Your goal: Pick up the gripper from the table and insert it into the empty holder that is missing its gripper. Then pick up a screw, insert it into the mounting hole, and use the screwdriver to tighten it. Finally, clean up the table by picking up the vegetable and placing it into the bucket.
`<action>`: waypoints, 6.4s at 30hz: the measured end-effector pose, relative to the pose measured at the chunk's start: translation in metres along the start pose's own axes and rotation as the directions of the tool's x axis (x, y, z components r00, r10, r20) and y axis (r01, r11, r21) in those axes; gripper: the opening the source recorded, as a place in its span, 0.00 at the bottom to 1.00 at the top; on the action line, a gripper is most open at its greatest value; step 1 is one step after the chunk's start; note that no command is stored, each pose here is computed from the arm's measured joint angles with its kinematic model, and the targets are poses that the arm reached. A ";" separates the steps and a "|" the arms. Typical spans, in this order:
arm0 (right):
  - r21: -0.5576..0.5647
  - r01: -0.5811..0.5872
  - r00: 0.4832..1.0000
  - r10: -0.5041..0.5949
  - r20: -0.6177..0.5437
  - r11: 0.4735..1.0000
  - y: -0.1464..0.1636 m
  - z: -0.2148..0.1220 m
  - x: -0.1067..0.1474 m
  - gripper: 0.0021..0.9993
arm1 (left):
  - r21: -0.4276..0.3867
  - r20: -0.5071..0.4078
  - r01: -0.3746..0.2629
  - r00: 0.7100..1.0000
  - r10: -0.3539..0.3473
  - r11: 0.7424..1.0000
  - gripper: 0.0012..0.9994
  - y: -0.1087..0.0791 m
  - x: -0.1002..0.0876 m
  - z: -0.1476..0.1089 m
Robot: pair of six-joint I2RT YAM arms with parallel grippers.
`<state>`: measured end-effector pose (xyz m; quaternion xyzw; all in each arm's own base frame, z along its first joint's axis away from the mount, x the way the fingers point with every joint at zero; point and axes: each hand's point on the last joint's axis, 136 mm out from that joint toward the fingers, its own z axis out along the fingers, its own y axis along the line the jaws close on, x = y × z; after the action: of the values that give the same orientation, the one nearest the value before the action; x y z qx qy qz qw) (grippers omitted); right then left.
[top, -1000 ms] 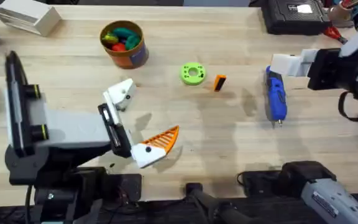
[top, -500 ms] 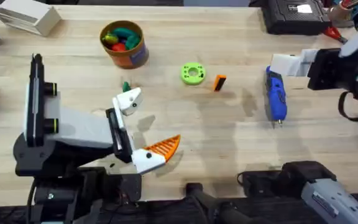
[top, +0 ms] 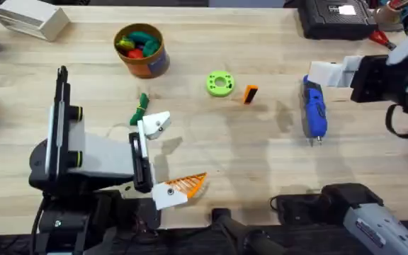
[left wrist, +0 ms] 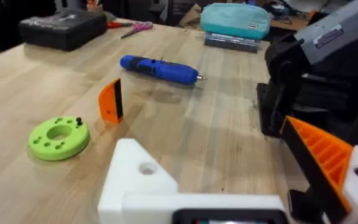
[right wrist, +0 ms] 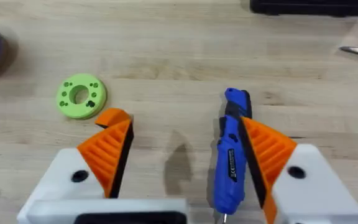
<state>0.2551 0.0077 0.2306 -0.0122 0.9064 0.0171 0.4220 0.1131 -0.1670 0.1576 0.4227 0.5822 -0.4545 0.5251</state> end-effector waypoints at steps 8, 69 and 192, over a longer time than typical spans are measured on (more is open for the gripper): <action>0.000 0.000 1.000 0.000 0.000 1.000 0.000 0.000 0.000 0.99 | 0.026 0.002 -0.073 0.997 0.073 0.997 0.99 -0.004 0.000 0.000; 0.000 0.000 1.000 0.000 0.000 1.000 0.000 0.000 0.000 0.99 | -0.076 -0.001 -0.020 1.000 0.019 0.997 0.99 0.013 -0.001 0.000; 0.204 -0.144 0.716 0.244 -0.654 0.968 0.118 0.137 0.069 0.02 | -0.080 -0.001 -0.020 1.000 0.020 0.997 0.99 0.014 -0.001 -0.001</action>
<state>0.3110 0.1310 0.0920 0.1071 0.9924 -0.0068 0.0607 0.1265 -0.1633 0.1578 0.4074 0.5957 -0.4254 0.5461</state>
